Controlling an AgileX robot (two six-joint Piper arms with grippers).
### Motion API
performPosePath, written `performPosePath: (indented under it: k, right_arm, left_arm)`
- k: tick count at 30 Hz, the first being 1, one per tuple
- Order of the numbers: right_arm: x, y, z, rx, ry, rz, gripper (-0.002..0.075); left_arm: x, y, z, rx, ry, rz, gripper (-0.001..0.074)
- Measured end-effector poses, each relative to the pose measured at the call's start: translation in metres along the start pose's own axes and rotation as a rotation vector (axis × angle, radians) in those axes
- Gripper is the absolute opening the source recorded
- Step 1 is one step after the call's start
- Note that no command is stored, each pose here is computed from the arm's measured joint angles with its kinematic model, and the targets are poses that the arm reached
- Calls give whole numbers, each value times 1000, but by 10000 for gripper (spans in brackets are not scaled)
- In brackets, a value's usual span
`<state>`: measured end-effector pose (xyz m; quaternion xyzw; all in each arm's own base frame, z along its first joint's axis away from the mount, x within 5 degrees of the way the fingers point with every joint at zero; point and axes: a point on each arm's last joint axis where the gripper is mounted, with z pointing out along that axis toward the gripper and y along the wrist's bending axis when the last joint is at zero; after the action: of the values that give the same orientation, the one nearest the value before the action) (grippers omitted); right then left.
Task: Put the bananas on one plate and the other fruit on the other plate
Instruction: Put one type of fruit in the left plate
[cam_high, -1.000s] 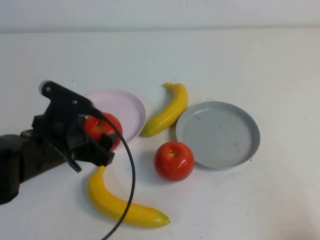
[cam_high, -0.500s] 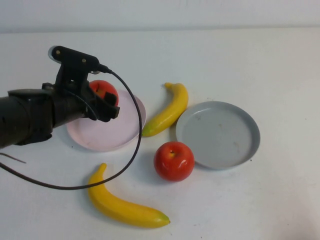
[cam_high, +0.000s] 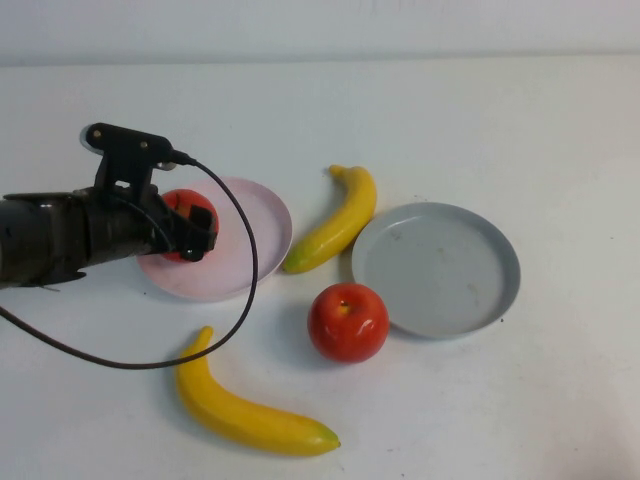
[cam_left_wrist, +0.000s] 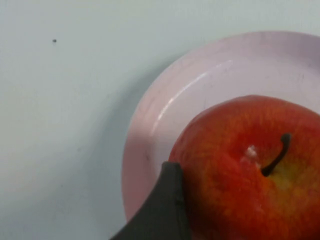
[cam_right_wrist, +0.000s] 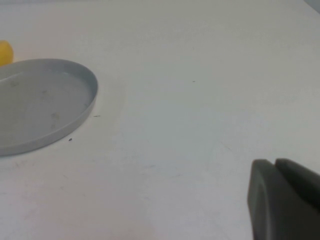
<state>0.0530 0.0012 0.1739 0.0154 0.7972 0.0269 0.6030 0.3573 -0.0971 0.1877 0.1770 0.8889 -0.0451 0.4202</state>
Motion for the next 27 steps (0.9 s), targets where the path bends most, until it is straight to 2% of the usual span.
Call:
performPosePath:
  k: [2,9,13,19,27]
  right_arm:
    - [0,0,0,0,0,0,-16]
    - [0,0,0,0,0,0,-16]
    - [0,0,0,0,0,0,-16]
    - [0,0,0,0,0,0,-16]
    - [0,0,0,0,0,0,-15]
  left_arm:
    - [0,0,2,-4,3,-11,663]
    - [-4,2,-2,-17,-11,-17,668]
    - [-25,3,-30,-22,-102,-15,669]
    - [-46,-2,-62,30,-219,20,669]
    - [-33,-4,-44,58,-161,-4,669]
